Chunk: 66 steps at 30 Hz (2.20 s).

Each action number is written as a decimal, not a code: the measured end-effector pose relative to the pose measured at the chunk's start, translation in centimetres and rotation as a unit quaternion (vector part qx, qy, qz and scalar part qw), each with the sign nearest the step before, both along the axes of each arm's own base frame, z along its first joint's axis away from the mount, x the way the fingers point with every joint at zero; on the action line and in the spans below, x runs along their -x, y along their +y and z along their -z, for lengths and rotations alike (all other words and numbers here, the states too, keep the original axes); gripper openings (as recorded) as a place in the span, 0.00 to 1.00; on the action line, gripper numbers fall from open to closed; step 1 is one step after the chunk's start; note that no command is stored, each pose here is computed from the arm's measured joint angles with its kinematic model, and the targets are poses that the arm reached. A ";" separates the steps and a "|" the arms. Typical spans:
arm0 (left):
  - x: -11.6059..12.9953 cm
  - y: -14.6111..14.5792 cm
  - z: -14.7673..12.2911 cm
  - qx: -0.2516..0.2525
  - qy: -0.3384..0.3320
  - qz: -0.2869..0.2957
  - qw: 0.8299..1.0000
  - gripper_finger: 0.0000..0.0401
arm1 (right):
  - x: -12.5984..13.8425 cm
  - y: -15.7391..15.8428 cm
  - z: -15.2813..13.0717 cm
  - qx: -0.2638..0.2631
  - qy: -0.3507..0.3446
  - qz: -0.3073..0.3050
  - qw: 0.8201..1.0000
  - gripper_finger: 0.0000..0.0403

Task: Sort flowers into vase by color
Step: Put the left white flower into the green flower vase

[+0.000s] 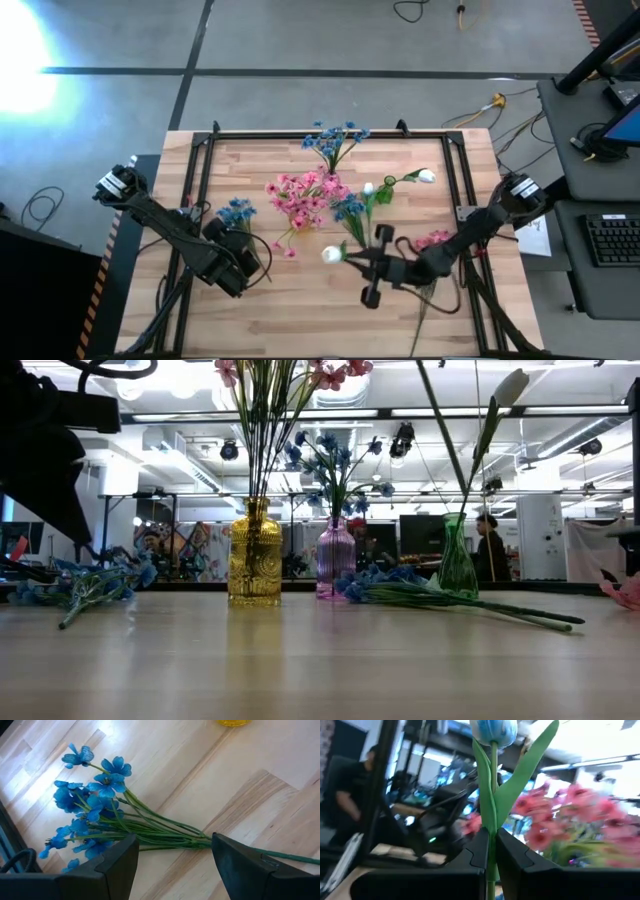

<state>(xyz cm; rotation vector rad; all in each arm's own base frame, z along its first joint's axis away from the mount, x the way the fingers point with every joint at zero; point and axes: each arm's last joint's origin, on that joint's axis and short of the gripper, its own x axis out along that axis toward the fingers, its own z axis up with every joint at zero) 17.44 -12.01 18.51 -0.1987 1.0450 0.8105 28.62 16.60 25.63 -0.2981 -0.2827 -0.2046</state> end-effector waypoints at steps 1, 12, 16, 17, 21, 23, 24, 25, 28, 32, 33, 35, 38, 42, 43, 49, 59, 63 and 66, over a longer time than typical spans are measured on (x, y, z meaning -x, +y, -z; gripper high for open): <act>0.0 0.0 0.0 0.002 -0.002 0.000 1.000 0.59 | 0.4 -0.3 -0.1 0.001 -0.007 0.009 1.000 0.04; -0.5 -0.5 0.1 0.037 -0.023 -0.004 0.999 0.59 | 5.0 -4.4 -2.1 -0.032 -0.047 0.070 0.996 0.04; -0.5 -0.6 0.2 0.052 -0.019 -0.014 0.998 0.59 | 7.0 -5.6 -2.9 -0.040 -0.065 0.071 0.995 0.04; -0.5 -0.6 0.2 0.055 -0.018 -0.015 0.998 0.59 | 7.5 -5.9 -3.0 -0.043 -0.069 0.071 0.994 0.04; -0.5 -0.6 0.2 0.056 -0.019 -0.017 0.998 0.59 | 9.0 -7.0 -3.7 -0.042 -0.087 0.081 0.992 0.04; -0.5 -0.6 0.2 0.056 -0.019 -0.017 0.998 0.59 | 9.6 -7.6 -4.0 -0.039 -0.097 0.091 0.990 0.04; -0.5 -0.6 0.2 0.056 -0.019 -0.017 0.998 0.59 | 9.8 -7.8 -4.1 -0.037 -0.101 0.097 0.990 0.04; -0.5 -0.6 0.2 0.057 -0.018 -0.016 0.998 0.59 | 10.0 -8.2 -4.4 -0.035 -0.105 0.104 0.988 0.04; -0.4 -0.7 0.2 0.071 -0.003 -0.015 0.997 0.59 | 10.2 -9.0 -5.0 -0.029 -0.119 0.118 0.985 0.04; -0.4 -0.7 0.3 0.081 -0.006 -0.031 0.996 0.59 | 10.0 -10.8 -5.6 -0.018 -0.130 0.164 0.978 0.04; -0.4 -0.7 0.3 0.082 -0.008 -0.036 0.996 0.59 | 10.0 -11.5 -5.7 -0.018 -0.136 0.178 0.974 0.04; -0.4 -0.7 0.3 0.083 -0.011 -0.041 0.996 0.59 | 9.8 -12.8 -5.9 -0.017 -0.159 0.187 0.969 0.04; -0.4 -0.7 0.3 0.085 -0.016 -0.049 0.995 0.59 | 9.5 -14.6 -6.1 -0.012 -0.185 0.203 0.961 0.04; -0.4 -0.7 0.2 0.083 -0.019 -0.051 0.995 0.59 | 8.6 -16.8 -5.3 -0.014 -0.173 0.250 0.952 0.04; -0.4 -0.7 0.3 0.083 -0.019 -0.051 0.995 0.59 | 8.3 -17.1 -5.0 -0.009 -0.165 0.258 0.952 0.04; -0.4 -0.7 0.3 0.084 -0.021 -0.054 0.995 0.59 | 6.9 -18.1 -3.9 0.006 -0.137 0.279 0.950 0.04; -0.4 -0.7 0.3 0.083 -0.021 -0.054 0.995 0.59 | 6.6 -18.3 -3.3 0.015 -0.101 0.329 0.939 0.04; -0.4 -0.7 0.3 0.083 -0.021 -0.054 0.995 0.59 | 6.4 -18.4 -3.1 0.030 -0.086 0.337 0.937 0.04; -0.4 -0.7 0.3 0.083 -0.021 -0.054 0.995 0.59 | 6.3 -18.4 -2.9 0.022 -0.085 0.340 0.936 0.04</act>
